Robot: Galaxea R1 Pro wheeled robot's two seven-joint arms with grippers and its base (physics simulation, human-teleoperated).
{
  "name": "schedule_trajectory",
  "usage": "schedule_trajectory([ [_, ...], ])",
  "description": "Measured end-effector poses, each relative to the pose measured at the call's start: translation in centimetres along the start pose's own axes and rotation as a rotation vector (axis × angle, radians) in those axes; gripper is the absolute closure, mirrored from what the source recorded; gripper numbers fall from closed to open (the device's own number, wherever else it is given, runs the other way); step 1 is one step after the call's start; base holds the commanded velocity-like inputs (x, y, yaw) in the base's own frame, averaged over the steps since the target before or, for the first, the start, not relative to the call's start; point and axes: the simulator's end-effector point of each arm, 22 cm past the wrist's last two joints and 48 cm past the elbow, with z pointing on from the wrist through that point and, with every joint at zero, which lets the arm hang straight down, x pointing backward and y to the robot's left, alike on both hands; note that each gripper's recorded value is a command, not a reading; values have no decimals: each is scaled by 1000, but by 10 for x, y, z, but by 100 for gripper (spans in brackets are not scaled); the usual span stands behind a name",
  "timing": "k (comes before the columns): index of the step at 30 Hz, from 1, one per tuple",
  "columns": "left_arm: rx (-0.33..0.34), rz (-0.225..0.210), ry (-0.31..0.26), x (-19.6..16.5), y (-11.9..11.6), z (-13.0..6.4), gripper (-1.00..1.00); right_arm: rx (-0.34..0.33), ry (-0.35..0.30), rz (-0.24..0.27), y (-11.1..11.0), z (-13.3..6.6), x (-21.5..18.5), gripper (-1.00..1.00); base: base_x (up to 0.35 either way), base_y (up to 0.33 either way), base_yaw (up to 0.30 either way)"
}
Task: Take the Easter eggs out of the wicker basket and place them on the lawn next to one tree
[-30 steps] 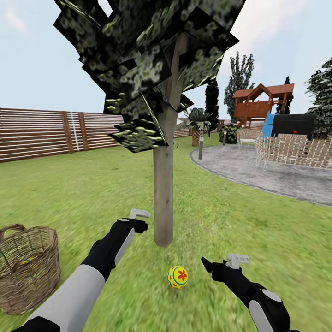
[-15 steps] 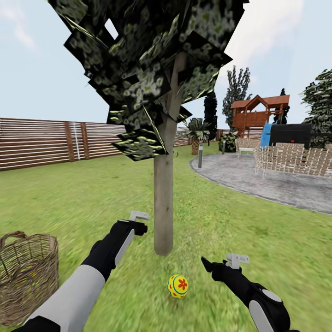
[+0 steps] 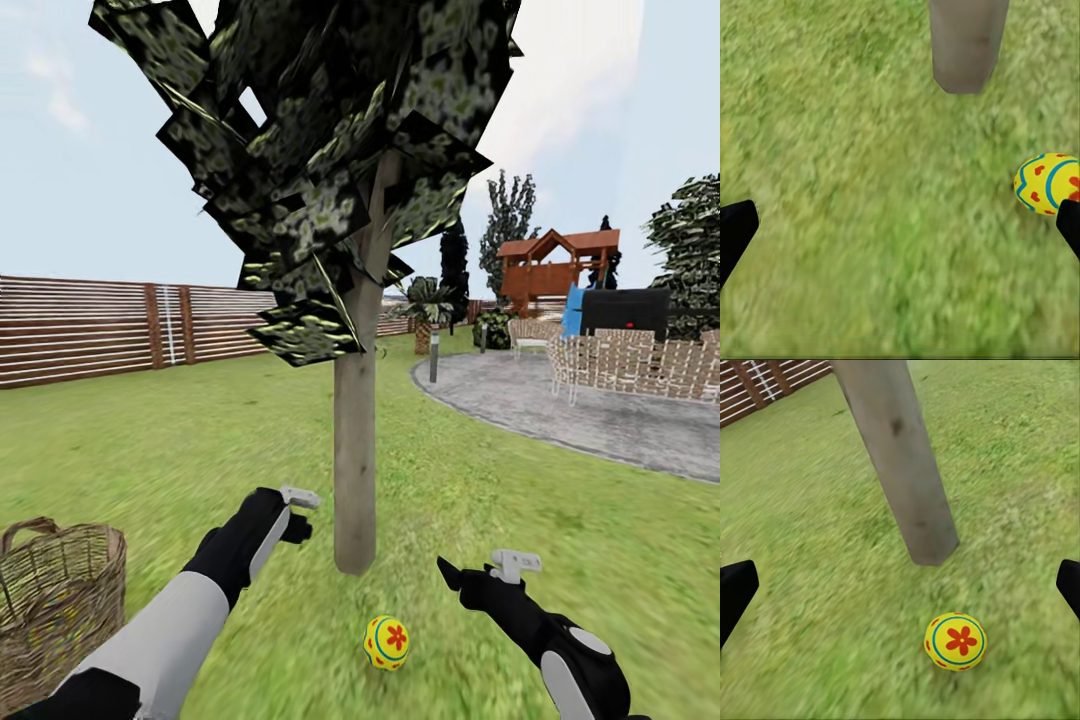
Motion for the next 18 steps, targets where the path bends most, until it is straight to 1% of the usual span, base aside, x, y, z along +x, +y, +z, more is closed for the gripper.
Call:
schedule_trajectory([
  [2, -2, 1, 15, 0, 2, -2, -100, -1, -4, -1, 1, -1, -4, -100, 0, 0, 0],
  [4, -2, -10, 37, 1, 5, -2, -100, -1, -4, -1, 3, -1, -8, -100, 0, 0, 0],
  [7, 2, -42, 72, 5, 11, -1, -100, -2, -3, 0, 5, -1, -15, -100, 0, 0, 0],
  [10, 4, -58, 101, 9, 14, 0, -100, -2, -4, -1, 7, -1, -22, -100, 0, 0, 0],
  [18, 0, -70, 157, 5, 23, -2, -100, -2, -3, -1, 11, -1, -40, -100, 0, 0, 0],
])
